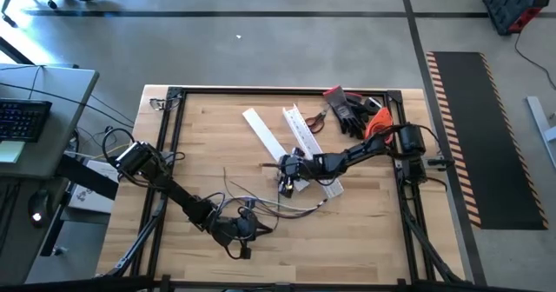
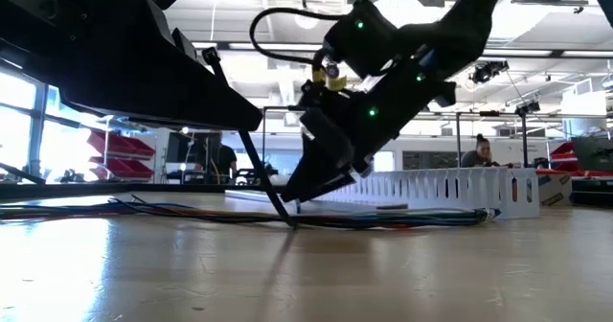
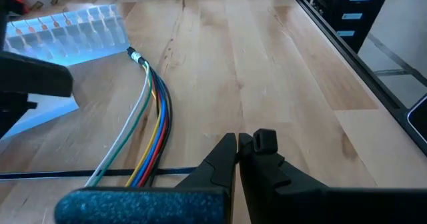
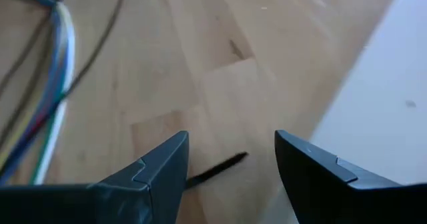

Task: Ziptie cables
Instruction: Wrap the colored cables with the black zip tie

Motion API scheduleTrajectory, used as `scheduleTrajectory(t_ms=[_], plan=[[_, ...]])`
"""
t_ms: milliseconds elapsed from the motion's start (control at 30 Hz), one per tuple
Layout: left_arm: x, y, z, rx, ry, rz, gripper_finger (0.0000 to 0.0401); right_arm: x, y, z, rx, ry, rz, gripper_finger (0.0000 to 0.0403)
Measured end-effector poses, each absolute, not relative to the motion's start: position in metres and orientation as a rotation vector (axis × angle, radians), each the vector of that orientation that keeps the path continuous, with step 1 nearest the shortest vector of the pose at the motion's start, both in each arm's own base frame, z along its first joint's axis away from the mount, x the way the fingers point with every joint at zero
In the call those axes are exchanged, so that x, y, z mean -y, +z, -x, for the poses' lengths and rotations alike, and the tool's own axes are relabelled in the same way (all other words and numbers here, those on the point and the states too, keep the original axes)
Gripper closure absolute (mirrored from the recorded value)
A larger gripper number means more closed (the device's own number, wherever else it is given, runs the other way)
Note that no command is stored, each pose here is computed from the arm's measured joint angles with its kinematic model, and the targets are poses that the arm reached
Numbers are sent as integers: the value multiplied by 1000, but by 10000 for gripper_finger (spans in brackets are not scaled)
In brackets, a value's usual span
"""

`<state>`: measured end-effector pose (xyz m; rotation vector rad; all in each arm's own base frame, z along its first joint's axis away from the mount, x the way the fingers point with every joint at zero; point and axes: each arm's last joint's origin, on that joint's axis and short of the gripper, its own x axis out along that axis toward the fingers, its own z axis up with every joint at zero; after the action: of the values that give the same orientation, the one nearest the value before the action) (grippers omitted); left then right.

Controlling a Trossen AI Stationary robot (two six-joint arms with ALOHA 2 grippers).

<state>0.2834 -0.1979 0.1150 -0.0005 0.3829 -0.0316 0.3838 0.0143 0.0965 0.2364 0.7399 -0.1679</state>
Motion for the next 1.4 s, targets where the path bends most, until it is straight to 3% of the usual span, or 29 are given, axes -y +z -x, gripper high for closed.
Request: scheduleTrajectory(t_ms=[400, 633, 867, 1267, 1400], plan=[[198, 115, -283, -383, -31, 0, 401, -28, 94, -382, -767, -63, -167, 205], [198, 115, -283, -383, -31, 0, 401, -29, 93, -382, -769, -54, -168, 281], [198, 115, -283, -383, -30, 0, 401, -45, 98, -385, -686, -28, -100, 391], [197, 116, -284, -373, -13, 0, 401, -123, 146, -377, -339, -235, 464, 403], [194, 115, -285, -375, 27, -13, 401, -148, 148, -364, -330, -313, 559, 403]])
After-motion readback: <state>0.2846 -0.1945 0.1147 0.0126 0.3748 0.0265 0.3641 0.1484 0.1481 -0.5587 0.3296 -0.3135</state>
